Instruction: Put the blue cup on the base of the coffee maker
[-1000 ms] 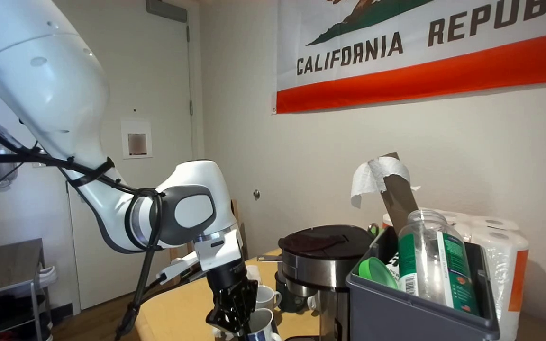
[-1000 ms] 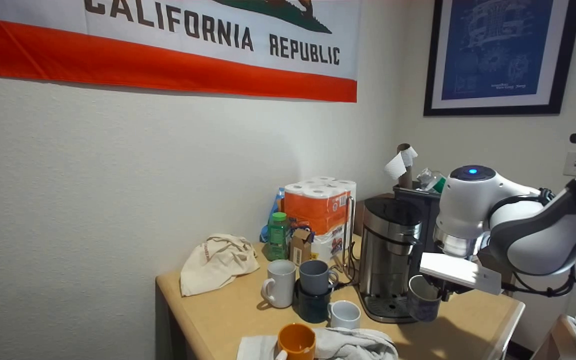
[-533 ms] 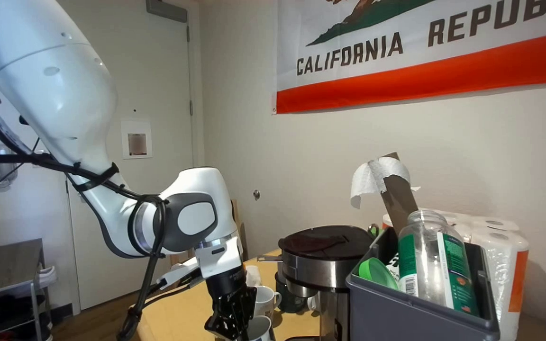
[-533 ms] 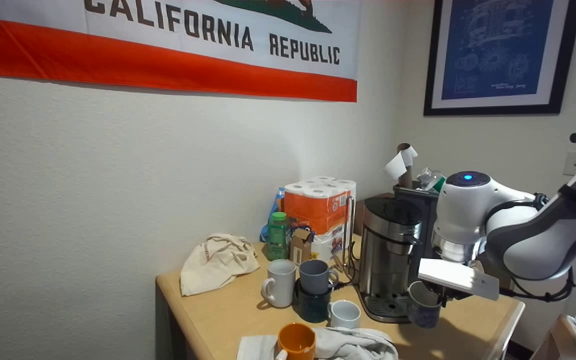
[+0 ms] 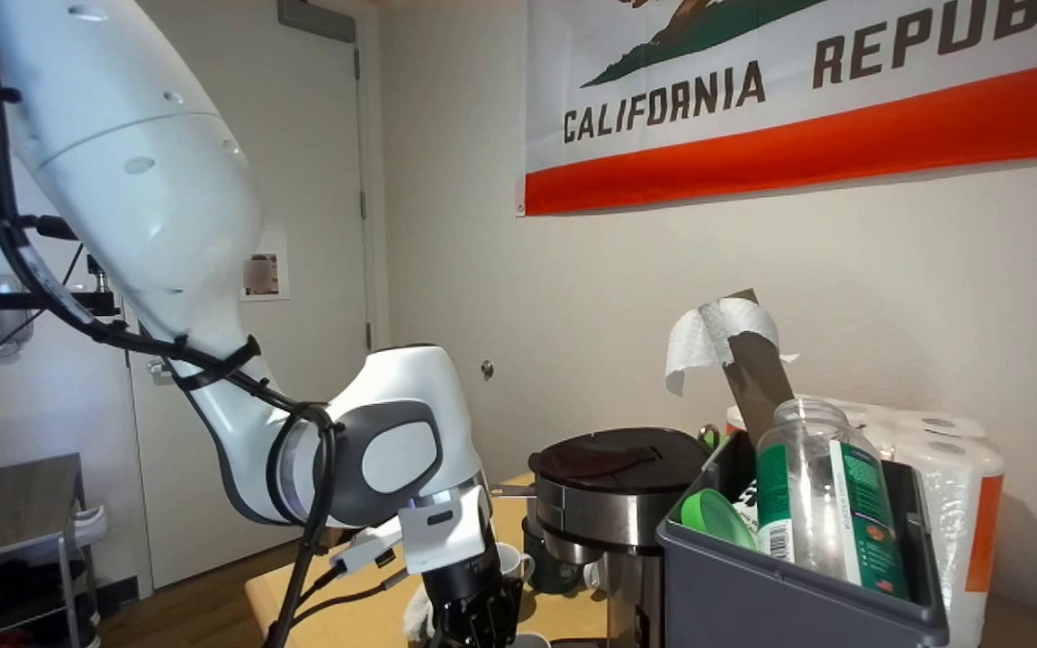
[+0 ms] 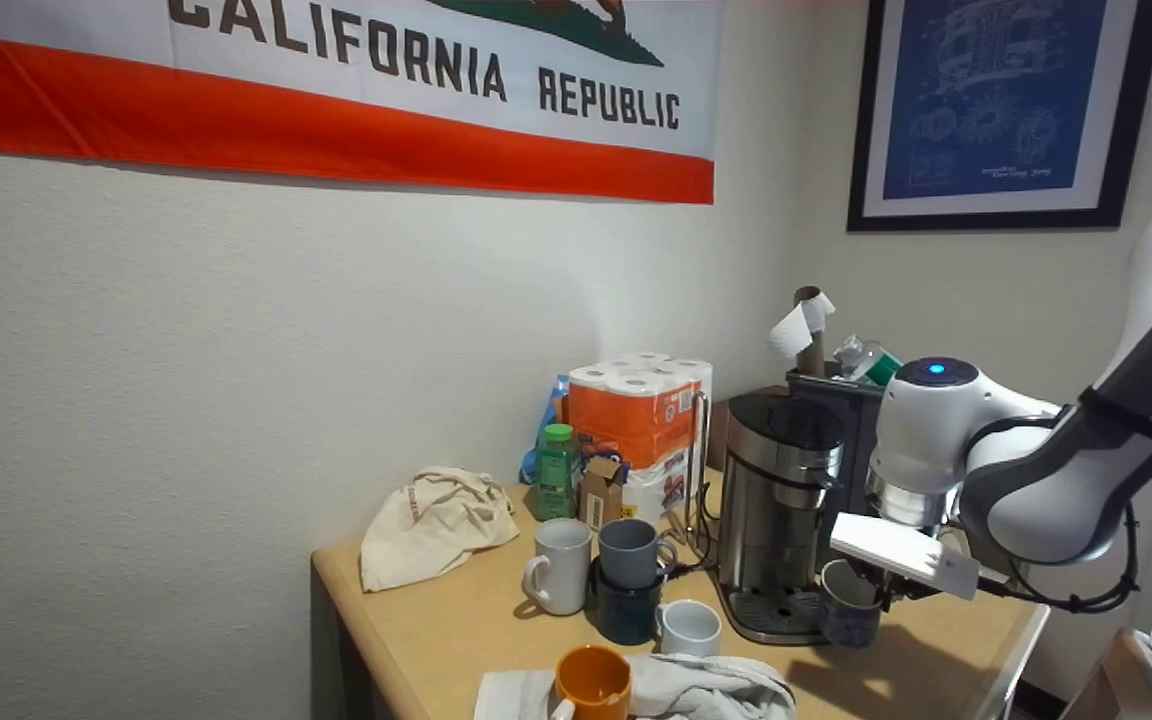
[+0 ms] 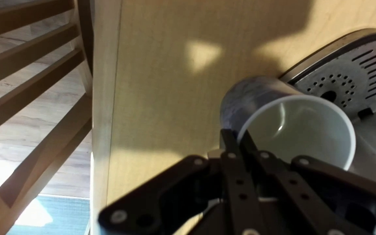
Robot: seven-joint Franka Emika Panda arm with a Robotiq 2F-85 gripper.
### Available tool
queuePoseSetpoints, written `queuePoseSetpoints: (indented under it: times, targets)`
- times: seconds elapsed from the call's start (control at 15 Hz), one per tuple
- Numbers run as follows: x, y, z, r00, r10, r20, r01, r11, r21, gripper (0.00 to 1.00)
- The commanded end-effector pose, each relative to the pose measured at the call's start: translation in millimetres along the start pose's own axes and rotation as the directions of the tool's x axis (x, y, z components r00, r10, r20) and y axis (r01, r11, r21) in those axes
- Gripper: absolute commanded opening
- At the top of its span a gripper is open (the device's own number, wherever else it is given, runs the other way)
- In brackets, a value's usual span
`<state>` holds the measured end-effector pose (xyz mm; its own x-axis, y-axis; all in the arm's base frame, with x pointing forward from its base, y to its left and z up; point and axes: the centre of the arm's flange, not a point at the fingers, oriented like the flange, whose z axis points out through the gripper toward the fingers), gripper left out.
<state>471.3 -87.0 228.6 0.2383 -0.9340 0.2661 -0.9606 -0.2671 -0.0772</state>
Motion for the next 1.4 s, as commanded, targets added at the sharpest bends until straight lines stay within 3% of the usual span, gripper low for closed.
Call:
queuePoseSetpoints:
  times: [0.0,0.4,1.2,1.27,1.33]
  targets:
    - [9,-10,24,0.996,0.088,0.025,-0.089,0.995,0.047,0.02]
    - [17,-20,25,0.982,0.175,0.072,-0.183,0.976,0.12,0.02]
    - [13,-35,31,0.954,0.269,0.134,-0.289,0.943,0.165,0.02]
    - [13,-36,31,0.953,0.272,0.131,-0.291,0.943,0.162,0.2]
    - [14,-36,30,0.953,0.278,0.122,-0.295,0.943,0.156,0.32]
